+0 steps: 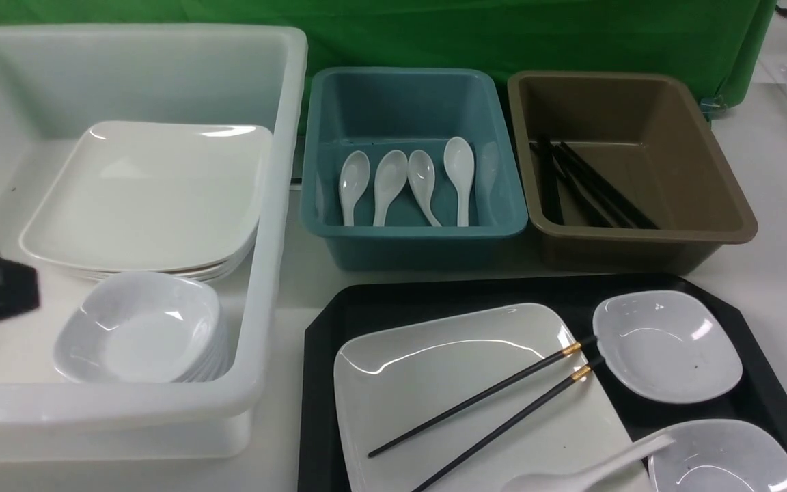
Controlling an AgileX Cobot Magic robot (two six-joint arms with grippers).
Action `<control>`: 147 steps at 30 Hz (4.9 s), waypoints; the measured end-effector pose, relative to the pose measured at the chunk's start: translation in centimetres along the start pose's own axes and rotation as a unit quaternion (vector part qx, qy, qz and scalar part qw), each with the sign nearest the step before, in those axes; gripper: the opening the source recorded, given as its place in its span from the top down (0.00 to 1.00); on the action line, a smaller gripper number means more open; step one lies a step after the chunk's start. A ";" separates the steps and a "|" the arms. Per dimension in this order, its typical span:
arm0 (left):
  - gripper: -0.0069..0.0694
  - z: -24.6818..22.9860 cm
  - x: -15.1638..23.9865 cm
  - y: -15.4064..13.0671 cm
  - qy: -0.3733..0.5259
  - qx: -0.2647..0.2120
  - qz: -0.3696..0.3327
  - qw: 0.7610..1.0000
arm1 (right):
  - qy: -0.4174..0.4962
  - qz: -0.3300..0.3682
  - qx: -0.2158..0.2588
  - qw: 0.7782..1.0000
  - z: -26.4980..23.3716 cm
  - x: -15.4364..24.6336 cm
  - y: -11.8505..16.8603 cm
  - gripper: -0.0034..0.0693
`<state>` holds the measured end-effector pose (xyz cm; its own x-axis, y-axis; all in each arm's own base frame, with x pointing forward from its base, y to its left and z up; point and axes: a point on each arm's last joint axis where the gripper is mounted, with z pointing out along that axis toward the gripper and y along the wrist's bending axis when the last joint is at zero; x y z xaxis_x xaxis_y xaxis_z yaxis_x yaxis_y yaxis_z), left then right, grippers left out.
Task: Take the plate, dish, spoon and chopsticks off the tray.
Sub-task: Use the right arm to grab a pair of chopsticks from the plate, then use the right arm to put the chopsticks into the small storage box on the right, then use the right arm to grab a soup spoon from the plate
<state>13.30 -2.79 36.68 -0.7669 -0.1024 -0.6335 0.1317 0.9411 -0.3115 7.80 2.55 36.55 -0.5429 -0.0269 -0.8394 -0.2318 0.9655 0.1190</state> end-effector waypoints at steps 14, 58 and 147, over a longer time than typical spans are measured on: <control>0.91 2.4 1.7 0.4 0.076 0.030 0.040 0.996 | 0.346 -0.106 -0.034 0.932 17.9 -0.5 8.0 0.71; 0.91 0.9 1.9 0.0 0.028 0.025 0.054 0.998 | 0.371 0.165 -0.021 0.914 34.2 3.1 6.7 0.22; 0.91 0.9 1.9 0.2 0.025 0.017 0.059 0.998 | 0.322 0.044 -0.041 0.945 23.0 -13.2 -2.2 0.90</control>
<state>12.45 -3.11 34.82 -0.7750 0.0251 -0.6314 0.2435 0.9339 -0.2617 34.06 6.76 35.17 -0.9355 -0.1259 -0.3301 -0.2109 0.9487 0.2357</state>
